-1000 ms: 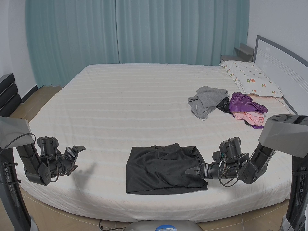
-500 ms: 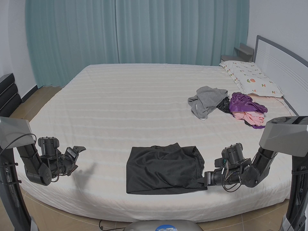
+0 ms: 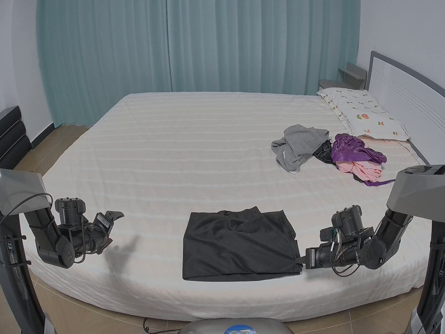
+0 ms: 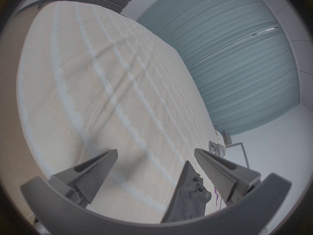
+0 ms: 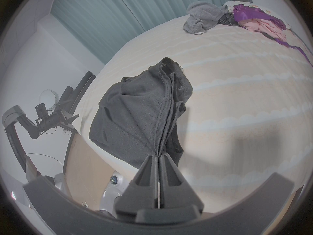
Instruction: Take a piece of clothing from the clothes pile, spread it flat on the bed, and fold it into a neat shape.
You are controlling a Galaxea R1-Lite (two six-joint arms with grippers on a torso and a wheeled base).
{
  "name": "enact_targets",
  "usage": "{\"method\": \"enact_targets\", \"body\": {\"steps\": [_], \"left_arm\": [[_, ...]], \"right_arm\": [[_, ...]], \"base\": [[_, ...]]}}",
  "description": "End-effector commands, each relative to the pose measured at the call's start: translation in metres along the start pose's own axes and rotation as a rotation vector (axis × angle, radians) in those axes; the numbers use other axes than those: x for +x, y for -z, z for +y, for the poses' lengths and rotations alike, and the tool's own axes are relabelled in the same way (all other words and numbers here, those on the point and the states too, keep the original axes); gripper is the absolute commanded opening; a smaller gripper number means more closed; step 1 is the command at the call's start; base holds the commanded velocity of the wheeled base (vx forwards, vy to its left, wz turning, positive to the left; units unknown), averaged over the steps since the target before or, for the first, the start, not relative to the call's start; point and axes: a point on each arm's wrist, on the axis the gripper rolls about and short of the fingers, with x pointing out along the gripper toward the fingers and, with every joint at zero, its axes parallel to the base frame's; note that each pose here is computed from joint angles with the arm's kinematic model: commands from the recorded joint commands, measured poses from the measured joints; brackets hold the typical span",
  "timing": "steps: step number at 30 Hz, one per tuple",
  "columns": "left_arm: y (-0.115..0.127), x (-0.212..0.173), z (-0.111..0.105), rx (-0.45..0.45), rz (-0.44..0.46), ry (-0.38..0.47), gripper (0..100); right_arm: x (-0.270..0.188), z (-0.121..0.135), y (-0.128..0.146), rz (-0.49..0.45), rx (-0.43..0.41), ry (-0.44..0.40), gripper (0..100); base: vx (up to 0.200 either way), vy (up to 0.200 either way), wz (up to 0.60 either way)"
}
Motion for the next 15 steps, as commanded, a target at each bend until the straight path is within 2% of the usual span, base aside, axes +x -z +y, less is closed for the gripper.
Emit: {"method": "enact_targets", "body": {"steps": [1, 8, 14, 15], "left_arm": [[0.0000, 0.0002, 0.0003, -0.001, 0.000, -0.001, 100], [0.0000, 0.0002, 0.0003, -0.001, 0.000, -0.001, 100], [0.0000, 0.0002, 0.0003, -0.001, 0.000, -0.001, 100], [0.0000, 0.0002, 0.0004, -0.001, -0.001, -0.002, 100]], "right_arm": [[-0.0038, -0.0035, 0.0003, -0.002, -0.010, 0.008, 0], [-0.0052, -0.0076, -0.0004, -0.006, -0.014, 0.018, 0], [-0.0051, -0.0103, 0.0031, 0.039, -0.041, 0.035, 0], [-0.0047, -0.0120, 0.0032, 0.044, -0.035, 0.039, 100]], "base": [[0.000, 0.000, 0.00], [0.000, 0.000, 0.00], [0.000, 0.000, 0.00], [0.000, 0.000, 0.00]]}}
